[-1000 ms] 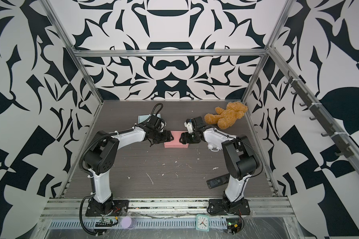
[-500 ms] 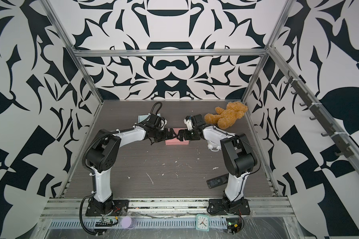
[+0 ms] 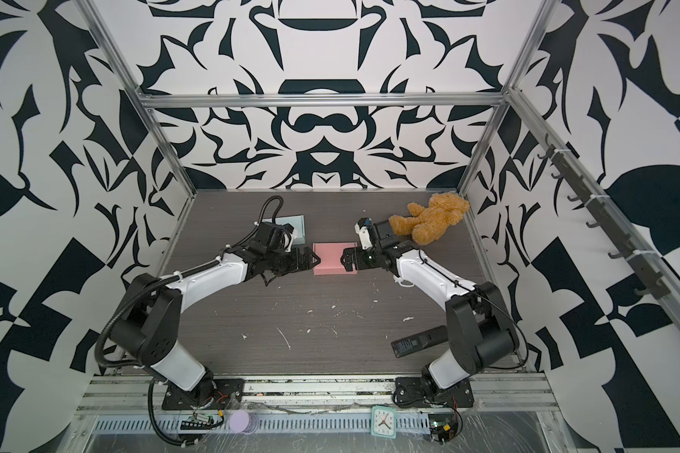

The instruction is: Fold the paper box

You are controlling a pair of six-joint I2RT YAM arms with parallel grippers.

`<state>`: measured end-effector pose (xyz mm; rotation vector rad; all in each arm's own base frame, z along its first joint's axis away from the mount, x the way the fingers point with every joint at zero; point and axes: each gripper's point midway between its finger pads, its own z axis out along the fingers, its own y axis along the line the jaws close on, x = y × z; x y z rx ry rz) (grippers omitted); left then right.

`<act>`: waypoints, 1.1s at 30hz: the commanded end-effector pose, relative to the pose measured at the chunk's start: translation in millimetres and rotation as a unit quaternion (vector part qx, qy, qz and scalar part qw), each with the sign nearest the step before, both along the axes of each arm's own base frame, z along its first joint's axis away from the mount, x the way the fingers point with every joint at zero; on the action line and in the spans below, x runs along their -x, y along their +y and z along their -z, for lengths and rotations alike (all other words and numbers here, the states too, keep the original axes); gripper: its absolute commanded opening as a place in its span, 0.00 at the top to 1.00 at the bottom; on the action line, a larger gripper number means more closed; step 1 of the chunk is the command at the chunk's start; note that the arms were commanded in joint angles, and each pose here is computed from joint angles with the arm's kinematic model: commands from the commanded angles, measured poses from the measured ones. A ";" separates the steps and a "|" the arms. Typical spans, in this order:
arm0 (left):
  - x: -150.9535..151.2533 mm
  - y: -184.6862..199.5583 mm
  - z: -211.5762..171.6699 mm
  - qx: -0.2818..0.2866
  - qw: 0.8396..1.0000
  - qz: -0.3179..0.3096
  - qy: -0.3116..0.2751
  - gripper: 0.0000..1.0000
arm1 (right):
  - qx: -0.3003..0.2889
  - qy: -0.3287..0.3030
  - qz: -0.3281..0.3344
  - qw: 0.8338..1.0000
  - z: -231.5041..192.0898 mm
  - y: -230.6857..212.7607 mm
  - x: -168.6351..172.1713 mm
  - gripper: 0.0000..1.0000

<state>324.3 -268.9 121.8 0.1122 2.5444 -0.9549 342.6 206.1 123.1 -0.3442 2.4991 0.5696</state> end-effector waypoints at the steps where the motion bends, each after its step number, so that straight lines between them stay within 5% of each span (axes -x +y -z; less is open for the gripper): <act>1: 17.8 15.0 -8.9 -0.009 1.000 -0.003 -0.007 0.01 | 0.031 -0.002 -0.011 0.999 0.9 3.2 23.1 0.01; 15: 69.3 50.3 -17.6 -0.005 1.000 -0.023 -0.013 0.01 | 0.025 0.010 -0.040 0.999 29.3 48.0 46.0 0.02; 33: 73.6 67.1 -15.2 -0.035 0.998 -0.041 -0.026 0.01 | 0.043 0.008 -0.047 0.998 62.1 76.6 4.3 0.03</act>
